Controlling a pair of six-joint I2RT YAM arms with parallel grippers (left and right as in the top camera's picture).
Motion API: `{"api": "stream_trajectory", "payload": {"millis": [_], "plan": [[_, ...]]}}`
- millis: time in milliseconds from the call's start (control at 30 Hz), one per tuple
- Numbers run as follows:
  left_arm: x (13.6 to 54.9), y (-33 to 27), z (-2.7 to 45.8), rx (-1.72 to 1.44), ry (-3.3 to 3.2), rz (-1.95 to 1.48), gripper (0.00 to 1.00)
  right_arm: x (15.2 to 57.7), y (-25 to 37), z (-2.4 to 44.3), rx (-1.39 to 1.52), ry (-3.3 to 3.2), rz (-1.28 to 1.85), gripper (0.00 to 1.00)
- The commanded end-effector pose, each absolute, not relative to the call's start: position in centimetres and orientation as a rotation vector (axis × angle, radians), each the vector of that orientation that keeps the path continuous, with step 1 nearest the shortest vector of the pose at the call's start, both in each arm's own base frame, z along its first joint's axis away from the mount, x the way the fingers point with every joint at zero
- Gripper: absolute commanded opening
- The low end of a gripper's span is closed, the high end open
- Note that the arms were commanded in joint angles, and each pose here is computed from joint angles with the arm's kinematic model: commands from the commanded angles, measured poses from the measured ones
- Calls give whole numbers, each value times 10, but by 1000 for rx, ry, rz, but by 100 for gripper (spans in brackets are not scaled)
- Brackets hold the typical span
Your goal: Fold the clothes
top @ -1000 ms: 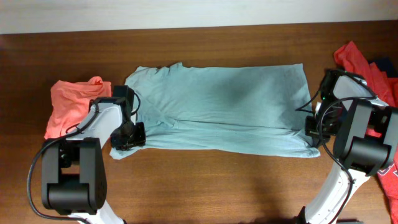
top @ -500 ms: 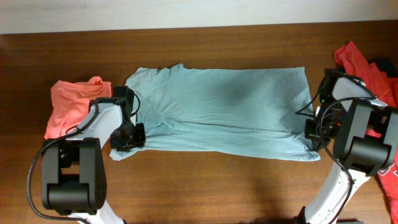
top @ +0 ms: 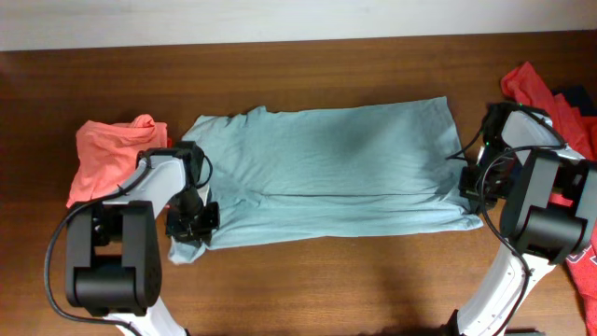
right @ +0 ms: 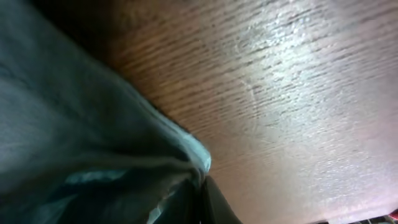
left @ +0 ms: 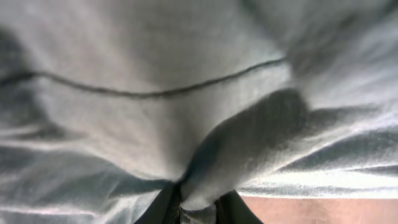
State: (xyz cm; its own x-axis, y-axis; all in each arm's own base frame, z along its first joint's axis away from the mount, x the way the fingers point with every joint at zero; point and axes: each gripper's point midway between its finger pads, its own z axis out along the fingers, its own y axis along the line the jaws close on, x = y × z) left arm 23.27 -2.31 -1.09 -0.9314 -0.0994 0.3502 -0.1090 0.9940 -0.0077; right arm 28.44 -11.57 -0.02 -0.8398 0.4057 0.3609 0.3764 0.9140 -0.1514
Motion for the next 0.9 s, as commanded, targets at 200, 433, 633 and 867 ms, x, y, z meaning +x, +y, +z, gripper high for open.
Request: {"api": "stream_trajectory", "payload": {"millis": [200, 433, 633, 867], "plan": [[181, -28, -42, 119, -2559, 60, 22, 287, -123, -2, -595, -2688, 140, 7], [213, -21, -43, 129, -2660, -2, 38, 290, -119, -1, -611, -2695, 103, 5], [266, -21, -22, 134, -2820, -6, 38, 294, -120, 10, -622, -2728, 102, 4], [315, -16, 27, 137, -3004, -33, 47, 285, -124, 20, -647, -2708, 99, 4]]}}
